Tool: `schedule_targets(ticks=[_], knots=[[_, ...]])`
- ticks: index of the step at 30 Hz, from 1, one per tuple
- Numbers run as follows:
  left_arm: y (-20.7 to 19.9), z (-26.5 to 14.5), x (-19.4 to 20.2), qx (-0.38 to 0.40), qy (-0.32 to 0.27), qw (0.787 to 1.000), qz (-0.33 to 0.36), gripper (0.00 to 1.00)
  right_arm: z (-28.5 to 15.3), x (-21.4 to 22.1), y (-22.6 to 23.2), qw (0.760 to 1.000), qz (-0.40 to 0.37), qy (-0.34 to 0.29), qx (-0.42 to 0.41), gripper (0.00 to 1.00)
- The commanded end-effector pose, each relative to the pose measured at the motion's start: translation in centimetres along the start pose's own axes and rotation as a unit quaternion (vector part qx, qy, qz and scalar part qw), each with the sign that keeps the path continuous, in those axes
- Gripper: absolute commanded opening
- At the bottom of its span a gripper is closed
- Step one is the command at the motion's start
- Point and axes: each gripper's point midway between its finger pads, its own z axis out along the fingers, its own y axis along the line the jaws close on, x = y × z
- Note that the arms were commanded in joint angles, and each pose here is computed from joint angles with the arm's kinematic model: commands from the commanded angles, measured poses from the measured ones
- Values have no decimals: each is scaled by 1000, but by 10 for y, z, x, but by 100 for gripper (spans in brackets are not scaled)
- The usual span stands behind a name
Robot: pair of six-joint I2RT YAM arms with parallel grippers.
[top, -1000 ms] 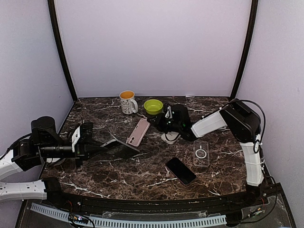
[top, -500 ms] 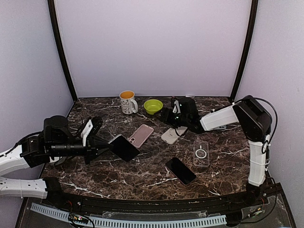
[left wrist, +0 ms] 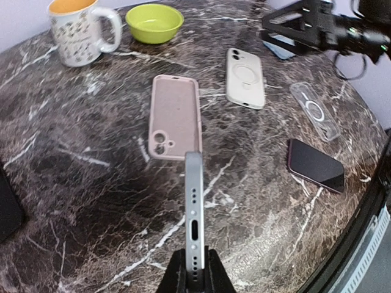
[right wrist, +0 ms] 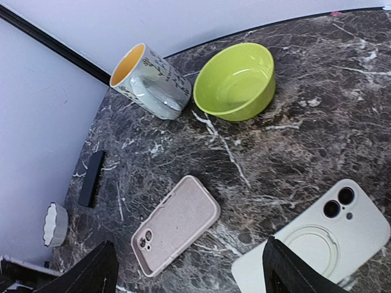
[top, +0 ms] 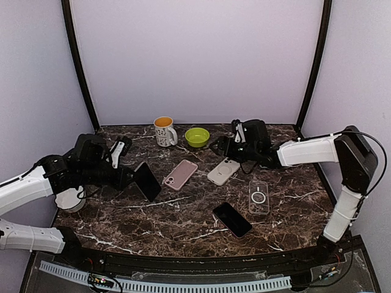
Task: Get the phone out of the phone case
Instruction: Place the phone at the center of the board.
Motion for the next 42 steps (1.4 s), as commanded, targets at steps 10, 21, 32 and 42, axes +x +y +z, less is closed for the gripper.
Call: schedule_targets(ticks=[10,21,32,42], knots=[[81,23,-5,-54,-33,965,-254,0,-52,6,-37,994,-14,-13,103,86],[110,44,12,-63,-49,944,-321,0,-68,11,-37,996,-17,-35,86,86],[106,73,55,-31,-1,925,-379,3,-72,21,-45,995,-21,-24,93,86],[110,83,78,-40,18,920,-389,23,-75,23,-45,995,-28,-23,92,86]])
